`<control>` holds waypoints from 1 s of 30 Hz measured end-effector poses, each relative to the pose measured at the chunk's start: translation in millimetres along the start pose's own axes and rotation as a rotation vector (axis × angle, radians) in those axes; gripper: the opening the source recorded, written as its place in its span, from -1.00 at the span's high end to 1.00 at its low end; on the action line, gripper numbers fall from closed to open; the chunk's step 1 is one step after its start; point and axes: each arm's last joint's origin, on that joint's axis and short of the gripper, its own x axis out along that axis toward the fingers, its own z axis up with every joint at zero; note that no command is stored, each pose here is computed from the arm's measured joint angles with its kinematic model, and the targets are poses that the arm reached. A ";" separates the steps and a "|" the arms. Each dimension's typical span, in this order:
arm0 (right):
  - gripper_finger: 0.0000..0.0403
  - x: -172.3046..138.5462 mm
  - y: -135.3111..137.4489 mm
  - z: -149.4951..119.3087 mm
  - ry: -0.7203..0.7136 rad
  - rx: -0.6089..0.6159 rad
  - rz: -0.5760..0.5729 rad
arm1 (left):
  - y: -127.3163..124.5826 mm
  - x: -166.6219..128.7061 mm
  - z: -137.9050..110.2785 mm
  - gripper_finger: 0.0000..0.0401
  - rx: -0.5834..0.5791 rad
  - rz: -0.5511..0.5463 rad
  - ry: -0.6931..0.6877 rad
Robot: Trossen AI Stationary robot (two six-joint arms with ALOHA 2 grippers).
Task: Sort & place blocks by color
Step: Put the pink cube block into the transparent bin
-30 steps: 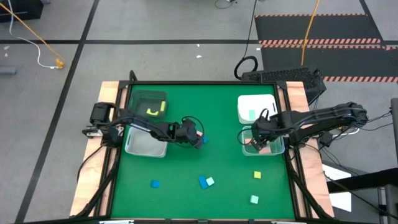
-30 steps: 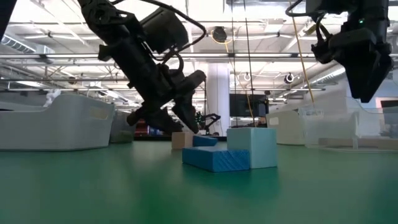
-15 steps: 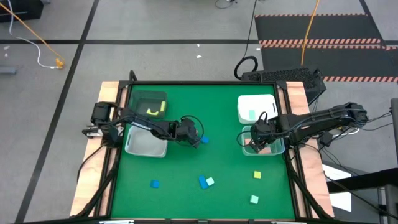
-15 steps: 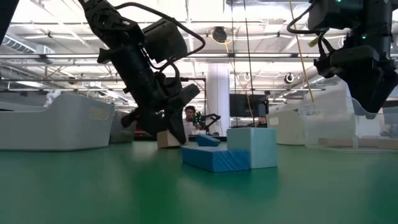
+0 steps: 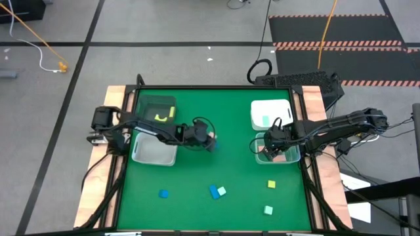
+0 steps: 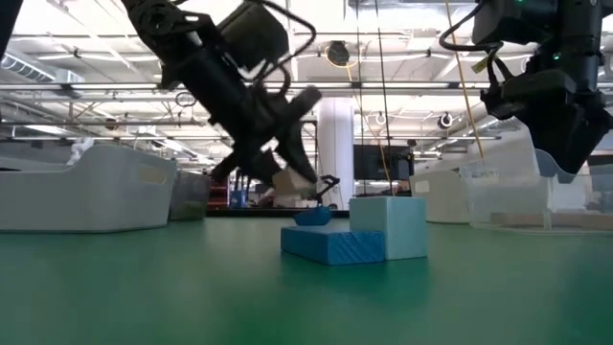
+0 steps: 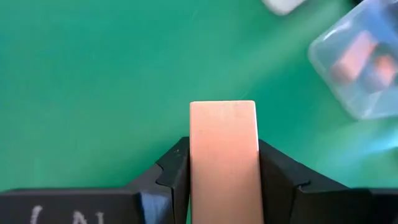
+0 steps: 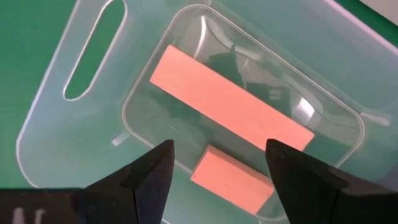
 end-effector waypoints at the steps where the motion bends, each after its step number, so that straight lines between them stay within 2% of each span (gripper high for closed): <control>1: -0.23 0.0 0.4 0.4 -0.007 0.000 0.003 | -1.6 -4.5 4.3 0.34 0.006 -0.014 -0.015; 5: -0.23 -0.1 3.0 2.6 -0.045 0.009 0.021 | -10.2 -25.9 22.4 0.34 0.045 -0.089 -0.093; 12: -0.23 -1.4 13.5 8.5 -0.105 0.012 0.131 | -28.8 -63.1 43.8 0.34 0.105 -0.270 -0.212; 17: -0.23 -5.7 14.1 7.0 -0.074 0.030 0.198 | -37.7 -82.3 51.2 0.34 0.131 -0.347 -0.285; 22: -0.23 -18.8 24.0 9.4 -0.080 0.016 0.427 | -42.6 -88.7 48.4 0.34 0.209 -0.364 -0.300; 26: -0.23 -36.6 36.2 16.8 -0.223 -0.041 0.647 | -46.7 -89.8 43.6 0.34 0.328 -0.372 -0.309; 30: -0.23 -54.4 47.0 25.7 -0.420 -0.060 0.811 | -49.8 -89.7 38.8 0.34 0.455 -0.369 -0.320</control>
